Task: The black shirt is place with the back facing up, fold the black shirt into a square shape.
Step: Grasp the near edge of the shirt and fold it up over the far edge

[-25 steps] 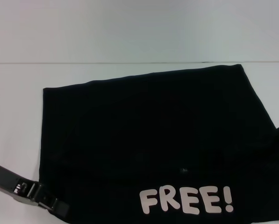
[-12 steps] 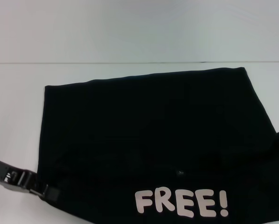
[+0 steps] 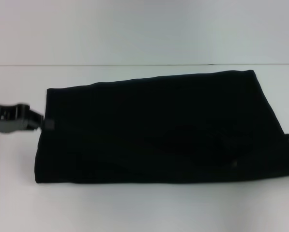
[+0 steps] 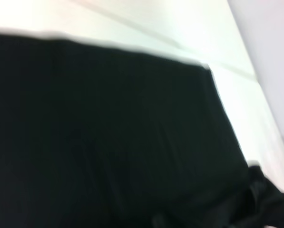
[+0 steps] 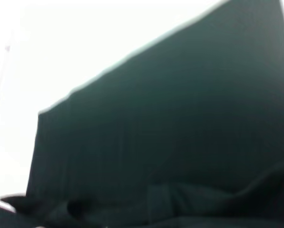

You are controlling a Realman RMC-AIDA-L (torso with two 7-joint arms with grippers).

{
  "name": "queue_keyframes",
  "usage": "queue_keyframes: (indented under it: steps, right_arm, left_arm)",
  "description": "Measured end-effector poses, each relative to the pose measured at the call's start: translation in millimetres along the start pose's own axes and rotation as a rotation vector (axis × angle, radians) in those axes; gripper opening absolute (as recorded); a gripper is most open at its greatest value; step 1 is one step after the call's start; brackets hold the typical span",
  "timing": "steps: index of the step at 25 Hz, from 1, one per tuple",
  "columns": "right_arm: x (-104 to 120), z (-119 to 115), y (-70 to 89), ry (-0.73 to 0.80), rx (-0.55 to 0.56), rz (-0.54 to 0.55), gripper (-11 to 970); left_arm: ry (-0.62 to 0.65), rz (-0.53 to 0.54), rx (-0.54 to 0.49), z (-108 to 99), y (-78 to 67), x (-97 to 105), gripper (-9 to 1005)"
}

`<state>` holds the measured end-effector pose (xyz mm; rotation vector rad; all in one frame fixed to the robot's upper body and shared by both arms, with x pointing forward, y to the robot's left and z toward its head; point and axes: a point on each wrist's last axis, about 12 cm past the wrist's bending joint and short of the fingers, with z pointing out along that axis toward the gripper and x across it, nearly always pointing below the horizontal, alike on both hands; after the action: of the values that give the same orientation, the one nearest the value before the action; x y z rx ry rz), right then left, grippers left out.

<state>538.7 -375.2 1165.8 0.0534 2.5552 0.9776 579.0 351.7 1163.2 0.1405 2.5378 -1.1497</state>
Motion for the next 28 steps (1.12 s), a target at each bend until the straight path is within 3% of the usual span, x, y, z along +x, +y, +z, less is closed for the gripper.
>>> queue_keyframes:
  steps: [7, 15, 20, 24, 28]
  right_arm:
    - [-52, 10, 10.3, -0.194, 0.037, -0.031, 51]
    - [-76, 74, -4.9, -0.299, 0.146, 0.014, 51]
    - [-92, 98, 9.2, -0.360, 0.179, 0.002, 51]
    - [-106, 115, 25.1, -0.378, 0.223, -0.067, 51]
    - [-111, 128, 31.3, -0.404, 0.274, -0.113, 51]
  left_arm:
    - [-0.143, -0.032, -0.062, 5, -3.9, -32, 48]
    - [-0.261, -0.065, -0.154, 39, 5.7, -46, 50]
    - [-0.317, -0.064, -0.201, 55, 3.2, -58, 51]
    - [-0.327, -0.055, -0.269, 64, 2.1, -65, 53]
    - [-0.361, -0.036, -0.337, 70, 2.0, -72, 54]
